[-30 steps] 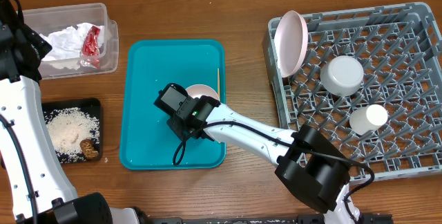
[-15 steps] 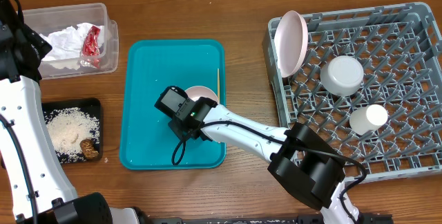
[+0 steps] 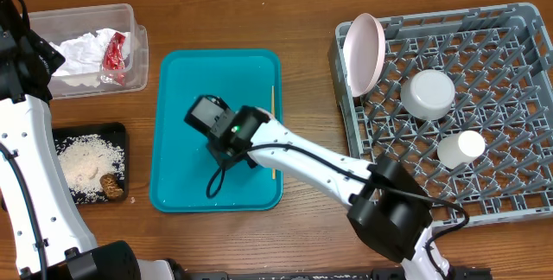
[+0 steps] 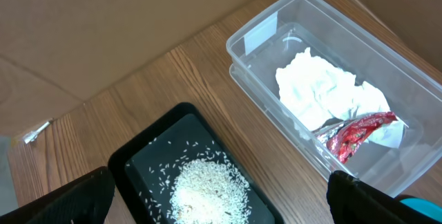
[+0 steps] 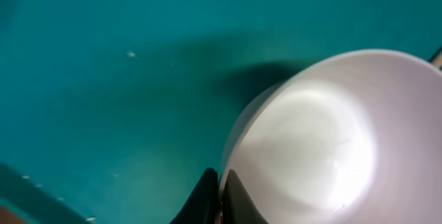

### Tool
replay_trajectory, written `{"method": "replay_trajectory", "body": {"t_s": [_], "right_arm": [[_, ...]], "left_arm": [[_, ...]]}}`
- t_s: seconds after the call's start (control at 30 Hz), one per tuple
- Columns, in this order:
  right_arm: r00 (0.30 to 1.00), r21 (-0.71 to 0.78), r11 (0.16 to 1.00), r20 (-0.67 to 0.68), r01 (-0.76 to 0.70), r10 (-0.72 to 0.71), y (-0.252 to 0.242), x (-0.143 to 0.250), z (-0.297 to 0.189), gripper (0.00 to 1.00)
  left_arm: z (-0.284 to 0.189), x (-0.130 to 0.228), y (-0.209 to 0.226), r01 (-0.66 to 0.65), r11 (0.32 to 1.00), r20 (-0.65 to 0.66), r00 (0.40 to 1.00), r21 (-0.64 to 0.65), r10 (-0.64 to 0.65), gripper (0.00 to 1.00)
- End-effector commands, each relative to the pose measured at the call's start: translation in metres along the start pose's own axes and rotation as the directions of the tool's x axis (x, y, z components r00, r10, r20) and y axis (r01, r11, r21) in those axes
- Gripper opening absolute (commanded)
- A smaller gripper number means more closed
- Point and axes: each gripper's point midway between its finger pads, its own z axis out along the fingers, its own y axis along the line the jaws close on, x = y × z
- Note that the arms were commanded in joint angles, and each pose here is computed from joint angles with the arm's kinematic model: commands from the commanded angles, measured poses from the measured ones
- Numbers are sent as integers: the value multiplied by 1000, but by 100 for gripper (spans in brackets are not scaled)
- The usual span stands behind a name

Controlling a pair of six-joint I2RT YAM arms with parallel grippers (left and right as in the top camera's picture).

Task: Sort waste into correct bins and load items into the dishwasher
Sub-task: 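Carry the white plate to the rack's right side and set it down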

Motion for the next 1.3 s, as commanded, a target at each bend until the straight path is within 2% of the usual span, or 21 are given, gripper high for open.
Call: {"method": "replay_trajectory", "body": {"t_s": [0.0,0.13,0.2,0.4,0.47,0.57,0.67,0.73,0.8,0.9,1.0,1.2,1.27], "right_arm": [[983,-14,992,138,-124,125,-35,-42,-84,4],[948,-6,970,209,-243,239,-94,-45,-150,4],[904,-2,934,249,-359,348,-137,-37,-184,4],[665,-6,718,373,-696,647,-283,30,-275,4],[593,-20,652,396,-758,701,-323,57,-294,4],[545,-50,611,397,-790,738,-375,98,-307,4],[457,-182,549,380,-816,804,-411,125,-305,4],[423,-331,549,382,-768,822,-424,129,-304,4],[416,-482,583,416,-654,809,-433,129,-307,4],[359,-630,553,420,-545,833,-447,138,-300,4],[333,-694,525,407,-493,851,-459,146,-278,4],[338,-811,497,395,-309,854,-467,143,-244,4],[342,-826,478,375,-300,862,-473,142,-229,4]], "left_arm": [[3,1,0,9,1000,-6,1000,-2,-9,100],[3,1,0,10,1000,-6,1000,-2,-10,100],[3,1,0,10,1000,-6,1000,-2,-10,100],[2,1,0,9,1000,-6,1000,-1,-9,100],[2,1,0,9,1000,-6,1000,-1,-9,100],[2,1,0,9,1000,-6,1000,-2,-9,100],[3,1,0,10,1000,-6,1000,-2,-10,100],[3,1,0,10,1000,-6,1000,-2,-10,100],[3,1,0,9,1000,-6,1000,-2,-9,100],[3,1,0,10,1000,-6,1000,-2,-10,100],[3,1,0,10,1000,-6,1000,-3,-10,100],[3,1,0,10,1000,-6,1000,-2,-10,100],[3,1,0,9,1000,-6,1000,-2,-9,100]]}}
